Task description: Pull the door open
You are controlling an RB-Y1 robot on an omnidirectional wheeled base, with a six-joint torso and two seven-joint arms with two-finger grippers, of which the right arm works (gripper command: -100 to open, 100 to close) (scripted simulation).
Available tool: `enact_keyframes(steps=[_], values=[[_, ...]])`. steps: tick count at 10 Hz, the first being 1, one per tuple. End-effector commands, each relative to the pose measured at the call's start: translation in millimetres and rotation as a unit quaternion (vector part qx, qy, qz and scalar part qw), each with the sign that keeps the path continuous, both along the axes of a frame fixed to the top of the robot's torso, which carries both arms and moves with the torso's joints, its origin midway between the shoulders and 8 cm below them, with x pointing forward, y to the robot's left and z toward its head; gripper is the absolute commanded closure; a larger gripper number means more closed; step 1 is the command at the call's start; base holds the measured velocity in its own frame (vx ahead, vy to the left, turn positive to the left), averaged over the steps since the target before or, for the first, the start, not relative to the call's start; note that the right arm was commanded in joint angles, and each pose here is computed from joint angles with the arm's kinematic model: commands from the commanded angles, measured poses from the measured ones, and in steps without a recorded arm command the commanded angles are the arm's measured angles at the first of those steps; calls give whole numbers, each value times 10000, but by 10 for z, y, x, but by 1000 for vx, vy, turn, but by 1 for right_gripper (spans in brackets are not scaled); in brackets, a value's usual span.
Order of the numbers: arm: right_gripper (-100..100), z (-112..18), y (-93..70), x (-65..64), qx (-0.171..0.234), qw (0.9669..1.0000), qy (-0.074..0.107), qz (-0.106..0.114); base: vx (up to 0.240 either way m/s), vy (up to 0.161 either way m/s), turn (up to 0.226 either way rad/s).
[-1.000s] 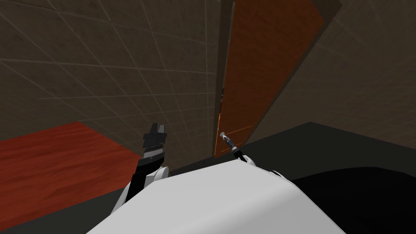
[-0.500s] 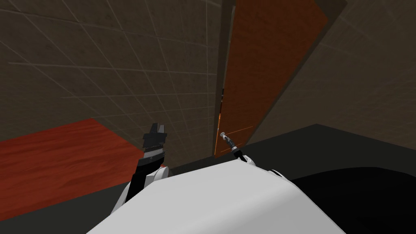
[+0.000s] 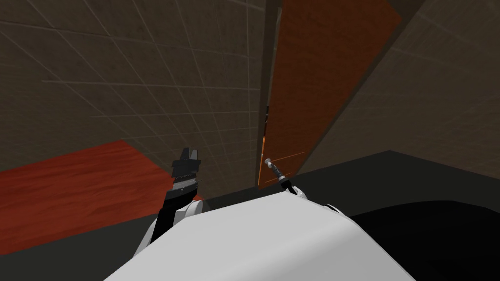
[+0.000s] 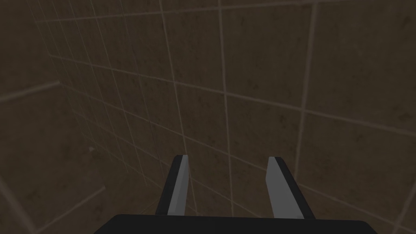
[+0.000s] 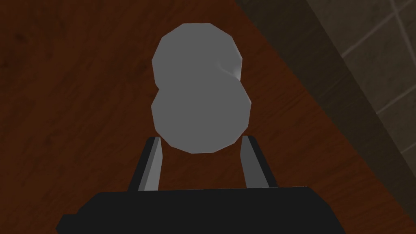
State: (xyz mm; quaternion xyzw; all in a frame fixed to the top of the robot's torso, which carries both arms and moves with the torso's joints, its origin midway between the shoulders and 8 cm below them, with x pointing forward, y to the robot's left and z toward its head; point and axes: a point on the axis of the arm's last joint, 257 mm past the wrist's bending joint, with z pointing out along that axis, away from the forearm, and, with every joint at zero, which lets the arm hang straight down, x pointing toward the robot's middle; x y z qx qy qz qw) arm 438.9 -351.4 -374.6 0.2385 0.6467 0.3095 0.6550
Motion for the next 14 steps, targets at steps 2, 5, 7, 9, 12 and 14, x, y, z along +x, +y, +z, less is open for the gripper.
enact_keyframes(steps=[2, 5, 7, 9, 12, 14], values=[[100, -57, 132, -3, 449, 9990, 60, 66, -45, -23, 67], [100, -50, 107, 9, 920, 9957, 85, 18, -30, -21, 47], [100, -47, 94, 15, 1161, 9932, 96, -6, -38, -31, 64], [100, -45, 81, 21, 1406, 9900, 106, -30, -36, -16, 42], [100, -40, 54, 32, 1895, 9818, 121, -77, -31, -23, 62], [100, -38, 41, 38, 2137, 9768, 127, -100, -32, -22, 31]])
